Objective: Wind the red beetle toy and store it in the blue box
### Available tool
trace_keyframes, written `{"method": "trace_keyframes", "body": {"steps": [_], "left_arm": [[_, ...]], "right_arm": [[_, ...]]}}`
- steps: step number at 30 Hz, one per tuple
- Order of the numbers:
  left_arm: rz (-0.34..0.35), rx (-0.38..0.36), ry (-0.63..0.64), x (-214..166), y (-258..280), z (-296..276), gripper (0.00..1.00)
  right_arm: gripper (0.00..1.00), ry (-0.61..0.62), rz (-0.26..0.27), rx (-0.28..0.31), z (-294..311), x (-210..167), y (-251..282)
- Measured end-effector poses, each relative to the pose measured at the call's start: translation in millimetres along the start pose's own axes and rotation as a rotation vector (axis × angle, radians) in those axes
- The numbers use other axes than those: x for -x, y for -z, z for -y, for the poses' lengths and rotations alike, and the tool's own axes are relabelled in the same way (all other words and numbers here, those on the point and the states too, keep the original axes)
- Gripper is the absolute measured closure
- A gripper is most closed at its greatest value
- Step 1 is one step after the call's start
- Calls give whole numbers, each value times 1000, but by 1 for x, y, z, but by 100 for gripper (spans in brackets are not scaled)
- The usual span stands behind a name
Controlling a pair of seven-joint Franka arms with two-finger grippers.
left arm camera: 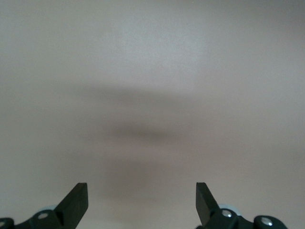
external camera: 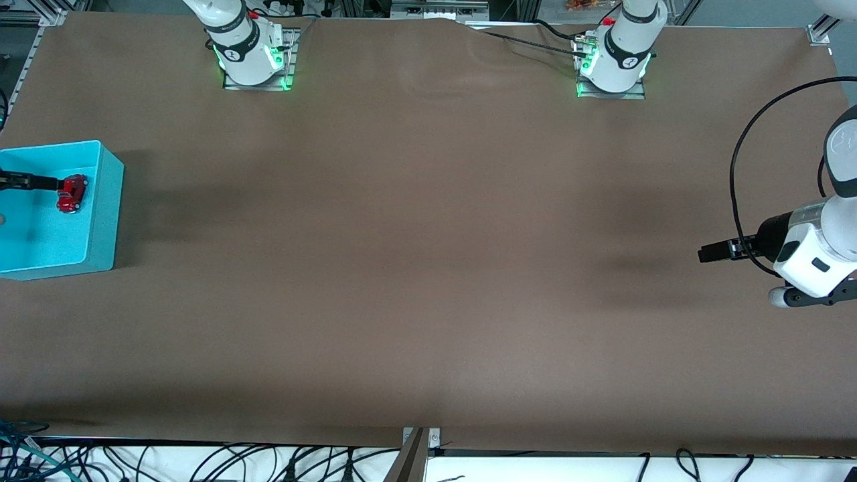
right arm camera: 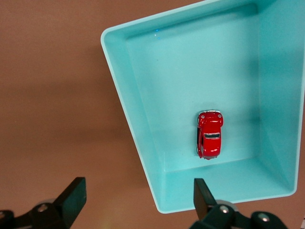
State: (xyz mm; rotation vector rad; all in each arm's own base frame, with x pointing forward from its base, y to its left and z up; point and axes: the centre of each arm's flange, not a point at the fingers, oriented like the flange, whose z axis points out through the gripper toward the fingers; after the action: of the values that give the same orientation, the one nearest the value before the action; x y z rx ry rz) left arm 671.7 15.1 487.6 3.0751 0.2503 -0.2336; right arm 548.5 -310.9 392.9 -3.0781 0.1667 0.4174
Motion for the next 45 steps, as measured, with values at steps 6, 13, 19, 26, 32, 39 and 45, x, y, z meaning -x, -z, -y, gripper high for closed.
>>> {"method": "trace_keyframes", "body": {"steps": [6,13,19,26,32,39,45], "left_arm": [[0,0,0,0,0,0,0],[-1,0,0,0,0,0,0],[1,0,0,0,-1,0,0],[1,0,0,-1,-1,0,0],[2,0,0,-1,-1,0,0],[2,0,0,-1,-1,0,0],[2,0,0,-1,-1,0,0]], "right_arm": [[0,4,-9,-8,6,10,19],[0,61,-16,-10,50,30,67],[0,99,-64,8,80,58,116],[0,123,-85,12,101,87,150],[0,159,-97,20,123,102,169],[0,163,-134,34,159,118,192],[0,171,-148,44,207,123,203]]}}
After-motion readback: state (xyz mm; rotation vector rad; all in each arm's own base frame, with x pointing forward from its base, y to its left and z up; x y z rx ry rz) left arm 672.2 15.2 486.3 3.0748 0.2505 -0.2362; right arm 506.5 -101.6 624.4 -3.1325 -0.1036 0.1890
